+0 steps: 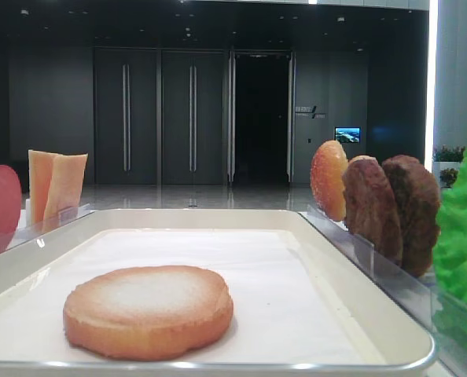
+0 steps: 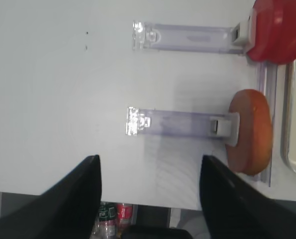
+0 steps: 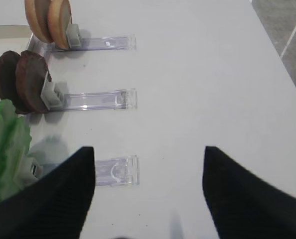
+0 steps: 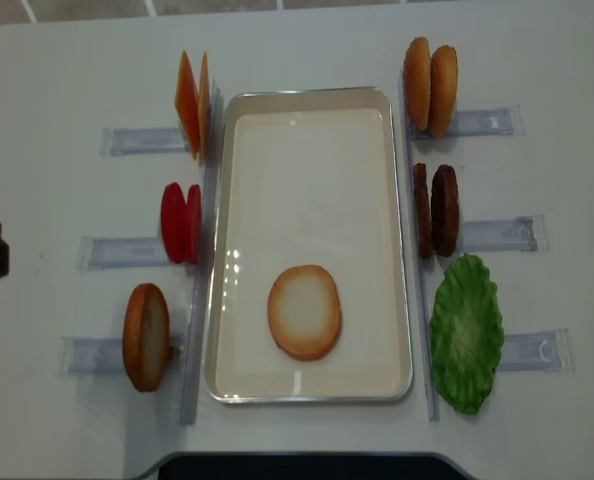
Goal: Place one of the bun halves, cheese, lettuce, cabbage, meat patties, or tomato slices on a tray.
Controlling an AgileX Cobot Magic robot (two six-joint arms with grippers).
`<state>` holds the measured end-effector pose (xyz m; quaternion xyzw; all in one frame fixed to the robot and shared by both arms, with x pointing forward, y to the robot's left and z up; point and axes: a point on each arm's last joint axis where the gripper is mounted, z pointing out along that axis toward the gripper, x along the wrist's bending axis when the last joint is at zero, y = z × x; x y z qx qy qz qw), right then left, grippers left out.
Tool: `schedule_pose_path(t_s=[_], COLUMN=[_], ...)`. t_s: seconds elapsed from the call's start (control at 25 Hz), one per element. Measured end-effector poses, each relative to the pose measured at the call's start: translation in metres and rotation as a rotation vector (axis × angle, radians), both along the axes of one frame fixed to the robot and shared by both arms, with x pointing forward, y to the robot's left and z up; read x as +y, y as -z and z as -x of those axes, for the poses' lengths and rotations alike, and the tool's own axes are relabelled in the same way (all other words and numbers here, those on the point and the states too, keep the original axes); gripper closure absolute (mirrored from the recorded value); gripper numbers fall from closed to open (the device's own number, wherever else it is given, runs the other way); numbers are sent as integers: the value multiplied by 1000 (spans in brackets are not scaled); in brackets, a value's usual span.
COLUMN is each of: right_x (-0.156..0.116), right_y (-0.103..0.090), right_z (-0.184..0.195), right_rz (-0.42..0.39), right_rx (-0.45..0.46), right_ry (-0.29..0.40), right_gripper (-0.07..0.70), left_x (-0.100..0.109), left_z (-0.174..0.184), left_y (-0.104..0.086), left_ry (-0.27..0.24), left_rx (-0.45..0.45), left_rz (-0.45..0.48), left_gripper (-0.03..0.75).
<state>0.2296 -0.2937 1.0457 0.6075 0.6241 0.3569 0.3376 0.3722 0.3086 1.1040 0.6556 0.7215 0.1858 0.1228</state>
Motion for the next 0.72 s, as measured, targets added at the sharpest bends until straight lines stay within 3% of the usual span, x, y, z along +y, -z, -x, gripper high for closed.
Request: schedule_pose_path(t_s=[0.32,0.72], right_x=[0,0], right_y=[0,0], right_z=[0,0], right_rz=[0,0], right_rx=[0,0], right_ry=[0,0], right_gripper=[161,161], left_x=[1,2], left_z=[36,83], left_y=[32,54], left_ry=[0,3], left_rx=[22,-136], left_rz=[0,4], left_gripper=[244,244])
